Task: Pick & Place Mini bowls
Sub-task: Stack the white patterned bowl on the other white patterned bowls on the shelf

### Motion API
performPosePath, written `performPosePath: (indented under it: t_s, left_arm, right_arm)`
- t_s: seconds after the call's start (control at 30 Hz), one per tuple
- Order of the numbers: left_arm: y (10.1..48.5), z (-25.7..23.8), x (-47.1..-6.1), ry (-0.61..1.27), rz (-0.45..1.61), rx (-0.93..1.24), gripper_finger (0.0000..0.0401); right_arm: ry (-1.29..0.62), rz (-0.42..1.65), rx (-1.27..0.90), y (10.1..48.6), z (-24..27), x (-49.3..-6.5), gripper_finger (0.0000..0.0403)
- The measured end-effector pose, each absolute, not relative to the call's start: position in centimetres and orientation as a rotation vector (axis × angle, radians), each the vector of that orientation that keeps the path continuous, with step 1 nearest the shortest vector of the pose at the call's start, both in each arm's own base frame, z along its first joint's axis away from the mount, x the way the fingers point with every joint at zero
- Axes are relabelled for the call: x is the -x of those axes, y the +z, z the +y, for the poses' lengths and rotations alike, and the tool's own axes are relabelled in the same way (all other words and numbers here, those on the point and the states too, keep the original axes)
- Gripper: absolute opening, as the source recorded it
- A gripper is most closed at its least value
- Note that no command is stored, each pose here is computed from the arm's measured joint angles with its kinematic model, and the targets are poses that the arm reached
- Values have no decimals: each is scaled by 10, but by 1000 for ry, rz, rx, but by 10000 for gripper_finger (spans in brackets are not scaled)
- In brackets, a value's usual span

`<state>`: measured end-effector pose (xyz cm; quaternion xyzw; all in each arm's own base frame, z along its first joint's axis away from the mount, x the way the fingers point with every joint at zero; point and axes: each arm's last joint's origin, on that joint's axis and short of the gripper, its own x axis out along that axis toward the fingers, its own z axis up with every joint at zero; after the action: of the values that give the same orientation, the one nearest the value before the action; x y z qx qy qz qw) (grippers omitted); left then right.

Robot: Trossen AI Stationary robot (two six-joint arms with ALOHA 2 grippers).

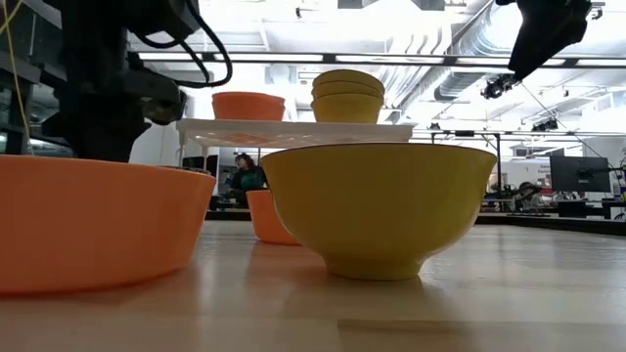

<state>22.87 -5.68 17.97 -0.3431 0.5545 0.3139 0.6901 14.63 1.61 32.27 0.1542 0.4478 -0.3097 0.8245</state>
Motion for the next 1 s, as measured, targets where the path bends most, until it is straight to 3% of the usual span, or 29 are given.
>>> performPosePath:
  t_s: [0.57, 1.0]
  left_arm:
    - [194, -51, -220, 714, 1130, 685, 3]
    - [237, -52, -218, 416, 898, 697, 3]
  right_arm:
    - [-657, 953, -334, 323, 16, -146, 224]
    - [-657, 953, -333, 323, 16, -146, 224]
